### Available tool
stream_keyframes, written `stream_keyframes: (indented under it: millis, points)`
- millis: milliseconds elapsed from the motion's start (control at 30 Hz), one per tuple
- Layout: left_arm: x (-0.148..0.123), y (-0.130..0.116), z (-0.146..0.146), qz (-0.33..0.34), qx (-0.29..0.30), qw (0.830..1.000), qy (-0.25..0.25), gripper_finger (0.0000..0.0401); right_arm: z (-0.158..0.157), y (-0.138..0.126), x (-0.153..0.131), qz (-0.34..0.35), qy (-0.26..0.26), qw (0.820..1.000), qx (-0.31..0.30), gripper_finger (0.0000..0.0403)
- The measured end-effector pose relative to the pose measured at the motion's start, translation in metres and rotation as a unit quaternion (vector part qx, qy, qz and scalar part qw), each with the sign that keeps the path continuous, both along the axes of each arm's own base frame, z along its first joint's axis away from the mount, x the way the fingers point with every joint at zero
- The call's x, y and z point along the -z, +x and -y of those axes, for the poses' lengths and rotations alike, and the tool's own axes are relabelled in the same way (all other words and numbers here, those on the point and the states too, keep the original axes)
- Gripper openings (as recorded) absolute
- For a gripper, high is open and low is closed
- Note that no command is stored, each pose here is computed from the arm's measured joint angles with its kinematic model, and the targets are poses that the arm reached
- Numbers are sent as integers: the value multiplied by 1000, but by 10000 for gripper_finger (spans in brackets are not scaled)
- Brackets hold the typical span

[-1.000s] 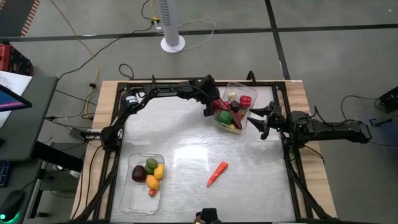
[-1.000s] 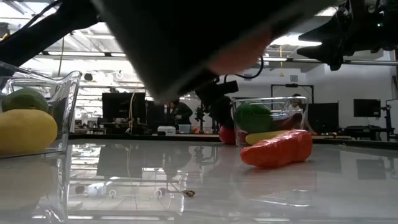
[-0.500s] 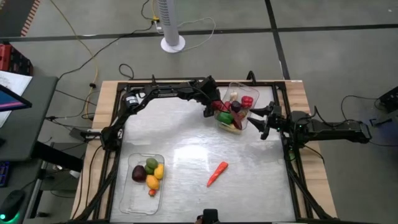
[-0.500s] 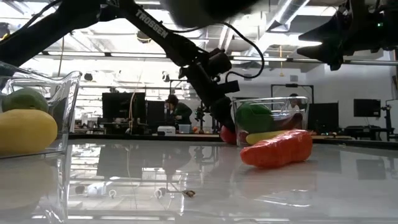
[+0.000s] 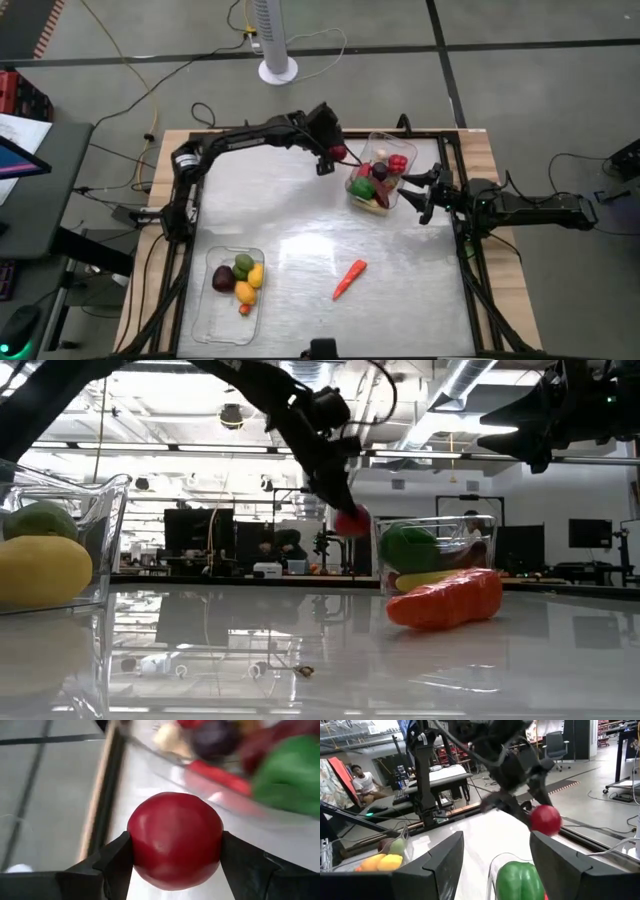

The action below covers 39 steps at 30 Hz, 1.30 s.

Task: Sort produce into baskets
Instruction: Put the red tomato into the bottom transparent bin

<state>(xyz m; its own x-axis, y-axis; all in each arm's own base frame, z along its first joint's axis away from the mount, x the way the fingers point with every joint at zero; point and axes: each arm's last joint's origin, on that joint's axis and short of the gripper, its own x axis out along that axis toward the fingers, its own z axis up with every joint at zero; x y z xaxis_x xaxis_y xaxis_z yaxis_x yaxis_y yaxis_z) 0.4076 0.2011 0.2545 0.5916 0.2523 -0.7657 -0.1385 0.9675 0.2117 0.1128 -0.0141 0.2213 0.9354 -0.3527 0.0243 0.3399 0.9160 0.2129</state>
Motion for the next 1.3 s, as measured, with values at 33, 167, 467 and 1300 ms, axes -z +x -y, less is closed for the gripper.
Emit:
stream_keyframes:
  millis: [33, 167, 467, 1300]
  points:
    - [-4, -3, 2, 2, 6, 1000, -18, 241, 0, 0, 0, 0, 1, 1000, 0, 256]
    - [-14, -15, 17, 11, 62, 986, -155, 241, -1, 0, 0, 0, 1, 1000, -5, 256]
    - [-22, -41, 75, -79, 137, 871, -465, 241, -1, 0, 0, 0, 2, 1000, -4, 256]
    - [-26, -136, 306, -354, -68, 899, -249, 259, -1, 0, -2, 13, 1, 1000, -6, 256]
